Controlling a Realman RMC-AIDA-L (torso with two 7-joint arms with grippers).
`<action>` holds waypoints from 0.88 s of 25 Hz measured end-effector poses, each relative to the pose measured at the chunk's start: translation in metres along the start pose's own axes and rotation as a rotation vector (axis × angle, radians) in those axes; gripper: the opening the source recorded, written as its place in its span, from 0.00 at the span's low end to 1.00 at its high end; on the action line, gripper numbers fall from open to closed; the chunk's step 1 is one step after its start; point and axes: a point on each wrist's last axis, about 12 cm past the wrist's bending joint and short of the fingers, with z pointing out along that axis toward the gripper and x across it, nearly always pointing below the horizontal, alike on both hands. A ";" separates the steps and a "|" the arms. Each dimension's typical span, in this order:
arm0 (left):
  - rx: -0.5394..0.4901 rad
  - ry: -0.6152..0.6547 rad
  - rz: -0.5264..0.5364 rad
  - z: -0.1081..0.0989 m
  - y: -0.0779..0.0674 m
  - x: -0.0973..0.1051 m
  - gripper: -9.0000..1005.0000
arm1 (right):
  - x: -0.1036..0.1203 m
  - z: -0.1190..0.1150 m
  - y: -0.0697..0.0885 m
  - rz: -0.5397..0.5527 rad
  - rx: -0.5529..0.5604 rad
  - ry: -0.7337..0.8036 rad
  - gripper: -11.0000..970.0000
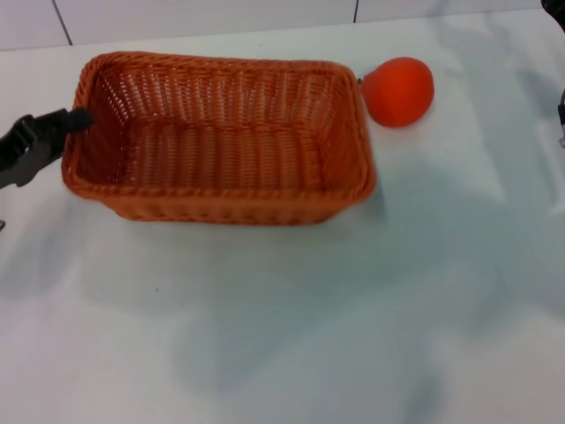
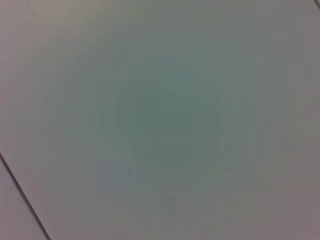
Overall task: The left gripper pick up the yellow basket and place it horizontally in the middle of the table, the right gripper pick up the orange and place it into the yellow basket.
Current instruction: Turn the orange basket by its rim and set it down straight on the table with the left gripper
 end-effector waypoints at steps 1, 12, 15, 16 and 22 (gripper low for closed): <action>0.003 0.005 0.002 0.000 -0.001 -0.001 0.30 | 0.000 0.000 0.000 0.000 -0.001 0.000 0.97; 0.022 0.084 -0.027 -0.010 0.000 0.003 0.53 | 0.005 0.001 0.005 -0.015 -0.007 0.004 0.97; 0.015 0.087 -0.038 -0.017 0.004 0.004 0.64 | 0.007 0.004 0.003 -0.017 0.016 -0.008 0.97; 0.012 0.087 -0.042 -0.019 0.005 0.005 0.67 | 0.008 0.006 0.002 -0.019 0.033 -0.018 0.97; 0.000 0.037 0.007 -0.033 0.013 0.004 0.67 | 0.019 0.026 -0.013 -0.057 0.206 -0.173 0.97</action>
